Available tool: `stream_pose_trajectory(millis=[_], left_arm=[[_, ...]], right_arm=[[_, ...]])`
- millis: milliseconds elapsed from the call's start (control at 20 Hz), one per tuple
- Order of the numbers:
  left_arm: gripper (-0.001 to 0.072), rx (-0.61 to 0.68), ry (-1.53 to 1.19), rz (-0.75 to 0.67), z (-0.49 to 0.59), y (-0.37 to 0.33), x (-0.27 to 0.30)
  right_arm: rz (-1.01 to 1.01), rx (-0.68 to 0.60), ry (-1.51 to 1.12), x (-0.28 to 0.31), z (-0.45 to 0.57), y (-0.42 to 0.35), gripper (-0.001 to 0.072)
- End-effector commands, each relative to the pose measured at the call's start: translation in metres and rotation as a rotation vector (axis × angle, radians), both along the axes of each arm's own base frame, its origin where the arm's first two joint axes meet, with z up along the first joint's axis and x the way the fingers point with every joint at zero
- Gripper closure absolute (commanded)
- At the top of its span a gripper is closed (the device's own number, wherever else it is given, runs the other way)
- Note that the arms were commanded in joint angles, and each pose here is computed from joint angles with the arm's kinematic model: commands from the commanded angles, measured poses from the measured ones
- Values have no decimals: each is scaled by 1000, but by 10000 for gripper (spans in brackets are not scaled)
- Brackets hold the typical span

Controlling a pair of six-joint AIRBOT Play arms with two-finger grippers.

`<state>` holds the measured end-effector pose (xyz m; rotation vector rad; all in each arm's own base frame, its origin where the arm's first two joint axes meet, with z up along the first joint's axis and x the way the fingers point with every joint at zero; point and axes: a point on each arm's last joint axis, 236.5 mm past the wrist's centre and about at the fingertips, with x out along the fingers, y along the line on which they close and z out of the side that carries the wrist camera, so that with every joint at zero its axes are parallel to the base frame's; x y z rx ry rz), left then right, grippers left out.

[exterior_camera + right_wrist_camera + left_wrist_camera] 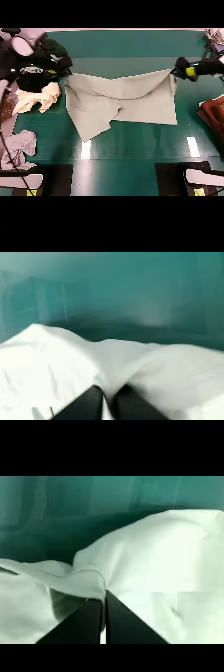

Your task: Fold the shirts.

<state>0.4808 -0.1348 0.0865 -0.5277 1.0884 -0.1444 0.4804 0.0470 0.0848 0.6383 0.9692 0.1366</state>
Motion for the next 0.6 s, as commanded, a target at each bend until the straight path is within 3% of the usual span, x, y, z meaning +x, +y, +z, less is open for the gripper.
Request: stream_pose_trajectory(millis=[0,50,100,250,350,550], left_arm=[[425,-39,-86,59,-22,-3,44],[52,-47,-153,75,-4,-2,57],[4,-54,-219,80,18,-1,68],[6,-14,-435,60,106,5,89],[6,125,-510,-36,147,14,81],[7,447,-224,-108,102,73,28]], right_arm=[[87,-63,-107,56,-10,22,408],[86,-67,-141,70,1,21,262],[86,-71,-182,83,16,20,175],[89,-106,-302,101,73,3,165],[125,-122,-294,87,96,-7,165],[258,-198,54,2,59,-40,165]])
